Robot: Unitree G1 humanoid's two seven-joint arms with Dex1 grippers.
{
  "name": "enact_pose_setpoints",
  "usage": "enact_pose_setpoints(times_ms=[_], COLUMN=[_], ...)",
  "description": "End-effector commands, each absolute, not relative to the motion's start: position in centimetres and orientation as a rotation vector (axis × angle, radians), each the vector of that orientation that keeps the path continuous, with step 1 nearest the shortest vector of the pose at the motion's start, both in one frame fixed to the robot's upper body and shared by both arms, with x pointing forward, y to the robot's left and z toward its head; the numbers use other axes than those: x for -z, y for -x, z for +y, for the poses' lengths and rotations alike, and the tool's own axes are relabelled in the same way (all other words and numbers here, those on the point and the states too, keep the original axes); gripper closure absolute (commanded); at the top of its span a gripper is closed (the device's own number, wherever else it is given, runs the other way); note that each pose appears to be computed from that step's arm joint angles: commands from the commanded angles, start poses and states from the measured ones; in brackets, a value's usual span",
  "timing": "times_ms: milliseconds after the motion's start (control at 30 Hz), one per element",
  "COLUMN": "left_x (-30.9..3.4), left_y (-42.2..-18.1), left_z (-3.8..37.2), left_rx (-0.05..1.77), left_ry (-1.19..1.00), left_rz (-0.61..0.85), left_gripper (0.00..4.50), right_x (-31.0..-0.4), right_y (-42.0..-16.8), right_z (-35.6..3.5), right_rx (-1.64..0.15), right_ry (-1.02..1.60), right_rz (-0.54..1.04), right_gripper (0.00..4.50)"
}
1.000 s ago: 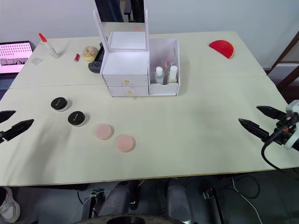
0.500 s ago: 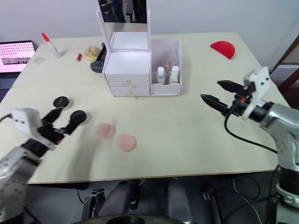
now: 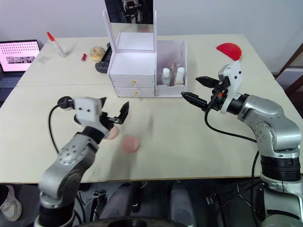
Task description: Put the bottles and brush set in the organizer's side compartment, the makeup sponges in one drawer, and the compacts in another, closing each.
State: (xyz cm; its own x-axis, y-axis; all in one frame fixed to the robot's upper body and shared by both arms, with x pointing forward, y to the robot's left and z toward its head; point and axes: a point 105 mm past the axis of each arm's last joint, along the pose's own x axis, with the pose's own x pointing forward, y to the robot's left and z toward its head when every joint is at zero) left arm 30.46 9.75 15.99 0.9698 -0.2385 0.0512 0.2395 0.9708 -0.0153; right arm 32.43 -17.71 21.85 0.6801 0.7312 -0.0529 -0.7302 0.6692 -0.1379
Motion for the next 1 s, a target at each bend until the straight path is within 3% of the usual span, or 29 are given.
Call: enact_pose_setpoints(times_ms=[33,233,433,1000], left_x=[-16.9,-17.7,-18.0,-17.4], left_y=[-32.6,-35.8,-37.1,-38.2], left_z=[7.8,6.0,5.9,5.5], left_rx=[0.207,0.149,0.078,0.085], left_ry=[-0.006,0.031,0.028,0.035], left_rz=[-0.11,-0.181,-0.212,-0.183], left_gripper=[0.0,0.0,0.0,0.0], right_x=[-23.3,-23.2,-22.8,-22.6], right_y=[-32.4,-32.5,-32.3,-32.2], right_z=[-17.4,-17.6,-17.9,-18.3], right_rx=[-0.838,-0.844,-0.847,-0.841], right_ry=[0.185,0.192,0.198,0.197], right_rz=[-0.06,-0.048,-0.032,-0.018], right_gripper=[0.09,0.09,0.09,0.09])
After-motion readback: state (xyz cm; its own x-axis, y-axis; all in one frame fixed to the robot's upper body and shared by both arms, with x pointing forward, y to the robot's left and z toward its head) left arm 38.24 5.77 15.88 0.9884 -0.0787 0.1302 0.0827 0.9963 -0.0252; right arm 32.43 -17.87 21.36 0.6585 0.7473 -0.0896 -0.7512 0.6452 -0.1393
